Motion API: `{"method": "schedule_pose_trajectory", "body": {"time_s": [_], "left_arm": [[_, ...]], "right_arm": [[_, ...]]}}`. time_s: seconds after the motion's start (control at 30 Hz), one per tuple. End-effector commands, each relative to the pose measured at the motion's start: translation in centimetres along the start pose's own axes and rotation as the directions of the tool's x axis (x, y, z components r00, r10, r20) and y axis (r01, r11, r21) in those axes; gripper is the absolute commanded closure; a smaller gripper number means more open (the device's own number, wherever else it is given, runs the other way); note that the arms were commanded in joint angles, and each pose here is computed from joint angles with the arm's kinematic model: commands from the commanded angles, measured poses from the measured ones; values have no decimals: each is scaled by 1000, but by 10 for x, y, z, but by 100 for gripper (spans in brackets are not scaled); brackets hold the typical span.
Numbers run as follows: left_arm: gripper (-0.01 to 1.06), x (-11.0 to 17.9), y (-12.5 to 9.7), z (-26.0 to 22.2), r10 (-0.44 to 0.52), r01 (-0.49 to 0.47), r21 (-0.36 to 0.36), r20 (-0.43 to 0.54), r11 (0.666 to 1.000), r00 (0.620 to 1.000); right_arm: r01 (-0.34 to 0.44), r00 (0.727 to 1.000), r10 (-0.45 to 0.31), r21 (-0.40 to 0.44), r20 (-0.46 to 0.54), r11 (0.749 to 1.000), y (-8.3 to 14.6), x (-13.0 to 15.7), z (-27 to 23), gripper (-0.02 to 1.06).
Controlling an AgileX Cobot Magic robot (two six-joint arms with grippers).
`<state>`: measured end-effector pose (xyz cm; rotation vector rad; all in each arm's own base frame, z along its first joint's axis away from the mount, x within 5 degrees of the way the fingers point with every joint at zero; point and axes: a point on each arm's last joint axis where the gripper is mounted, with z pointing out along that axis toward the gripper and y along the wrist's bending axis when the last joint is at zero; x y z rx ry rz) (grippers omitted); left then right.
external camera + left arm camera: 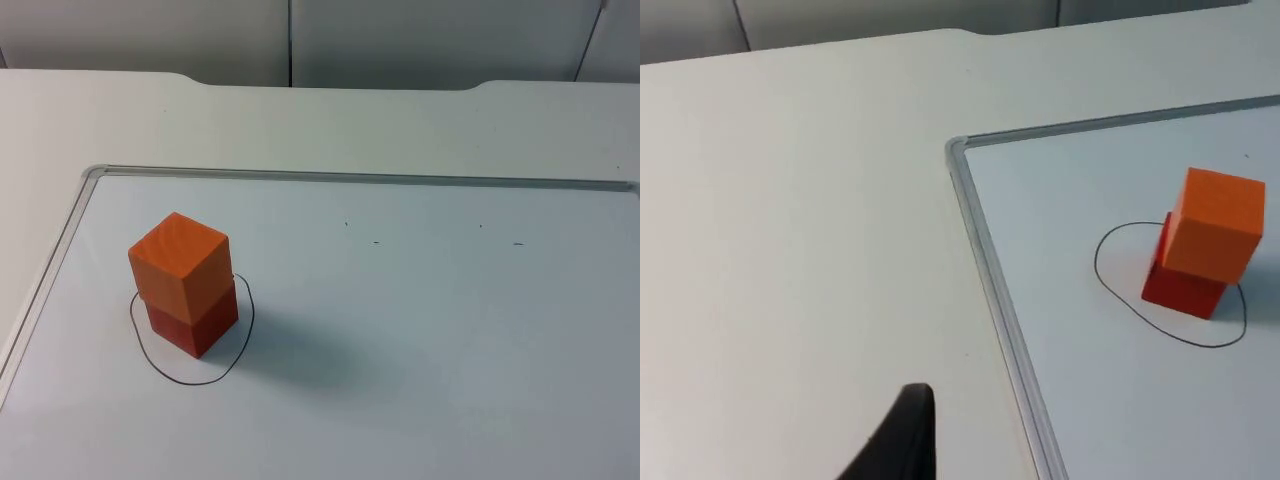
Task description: Pick up one cube with the left hand and another cube with the right hand. First place the cube in the right hand at the target position, then stack the cube in the left hand on top.
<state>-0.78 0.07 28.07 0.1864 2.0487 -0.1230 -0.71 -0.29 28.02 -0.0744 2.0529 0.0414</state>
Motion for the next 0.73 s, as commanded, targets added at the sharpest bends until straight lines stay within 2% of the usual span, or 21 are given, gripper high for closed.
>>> {"method": "schedule_pose_trajectory", "body": {"time_s": [0.0,0.2,0.53,0.7], "left_arm": [[0,1,0,1,-16,16,-27,8,1000,1000],[0,1,-1,1,-43,44,-79,9,996,999],[0,1,-1,1,-47,47,-86,10,995,999],[0,1,-1,1,-60,61,-116,11,991,998]], "right_arm": [[0,1000,0,4,1,1000,0,1,2,0],[0,1000,0,4,1,1000,0,1,2,0],[0,1000,0,4,1,1000,0,1,2,0],[0,1000,0,4,1,1000,0,1,2,0]]}}
